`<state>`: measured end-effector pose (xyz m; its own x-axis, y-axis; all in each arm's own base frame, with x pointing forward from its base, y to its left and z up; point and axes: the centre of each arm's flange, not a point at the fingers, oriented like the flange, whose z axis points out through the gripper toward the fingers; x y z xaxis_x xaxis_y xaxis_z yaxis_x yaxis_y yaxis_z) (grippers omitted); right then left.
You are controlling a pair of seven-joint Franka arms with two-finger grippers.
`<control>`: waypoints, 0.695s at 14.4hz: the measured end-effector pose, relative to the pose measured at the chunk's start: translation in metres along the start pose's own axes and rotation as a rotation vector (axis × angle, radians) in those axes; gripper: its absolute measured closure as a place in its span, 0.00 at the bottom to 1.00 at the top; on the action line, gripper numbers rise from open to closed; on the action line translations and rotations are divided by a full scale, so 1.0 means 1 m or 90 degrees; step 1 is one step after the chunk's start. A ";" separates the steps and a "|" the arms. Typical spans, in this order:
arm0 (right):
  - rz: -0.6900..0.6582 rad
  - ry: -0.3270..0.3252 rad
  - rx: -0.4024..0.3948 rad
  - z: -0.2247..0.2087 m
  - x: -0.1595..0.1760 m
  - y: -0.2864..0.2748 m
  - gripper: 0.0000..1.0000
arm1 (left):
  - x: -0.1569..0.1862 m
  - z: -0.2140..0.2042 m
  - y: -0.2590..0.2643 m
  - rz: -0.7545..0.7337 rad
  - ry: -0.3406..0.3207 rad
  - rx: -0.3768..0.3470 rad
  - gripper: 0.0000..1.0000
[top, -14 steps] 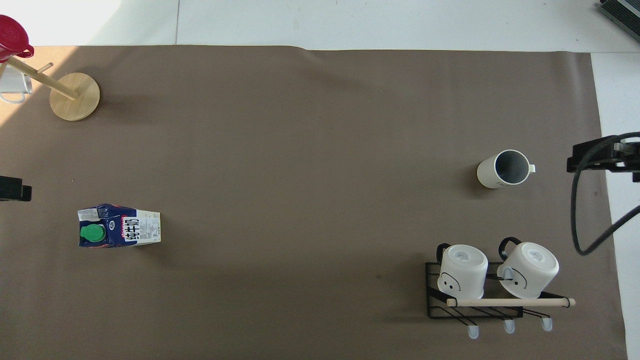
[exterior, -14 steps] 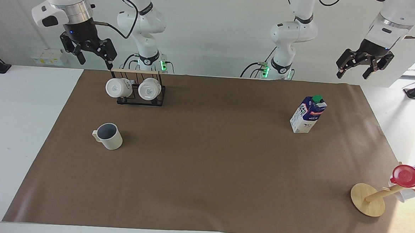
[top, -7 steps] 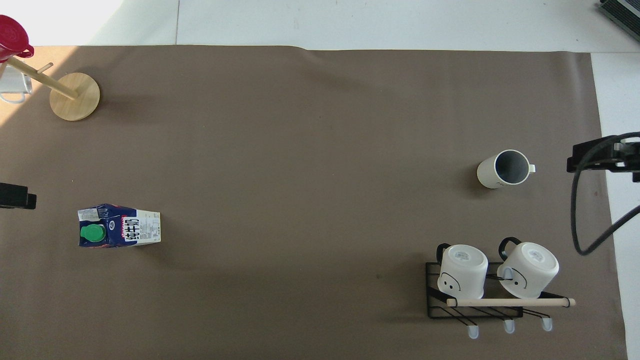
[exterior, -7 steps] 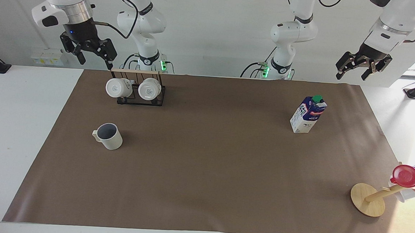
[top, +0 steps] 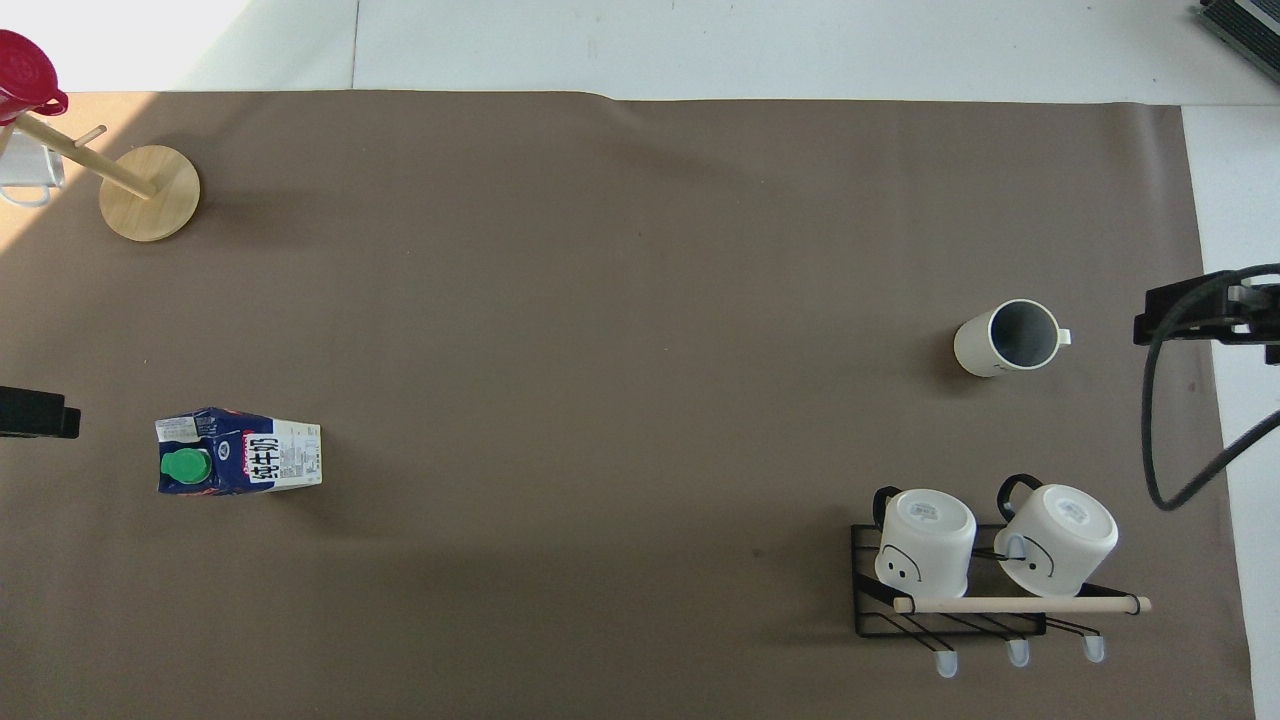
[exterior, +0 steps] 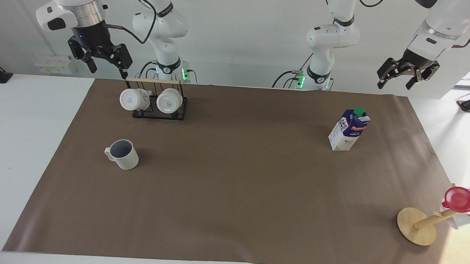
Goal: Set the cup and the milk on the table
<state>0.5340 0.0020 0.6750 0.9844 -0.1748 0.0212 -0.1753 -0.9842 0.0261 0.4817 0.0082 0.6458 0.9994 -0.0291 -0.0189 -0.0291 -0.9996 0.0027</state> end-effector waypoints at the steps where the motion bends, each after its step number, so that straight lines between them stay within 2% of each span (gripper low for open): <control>1: 0.000 0.000 0.000 0.000 0.000 0.000 0.00 | 0.000 0.000 0.000 0.000 0.000 0.000 0.00; 6: -0.015 0.001 0.000 0.000 0.000 0.001 0.00 | 0.000 0.000 0.000 0.000 0.000 0.000 0.00; 10: -0.019 0.023 0.004 -0.003 0.005 0.002 0.00 | 0.000 0.000 0.000 0.000 0.000 0.000 0.00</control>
<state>0.5383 -0.0005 0.6779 0.9880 -0.1435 0.0566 -0.1449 -0.9892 0.0214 0.4816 0.0082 0.6460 0.9994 -0.0290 -0.0183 -0.0289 -0.9996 0.0027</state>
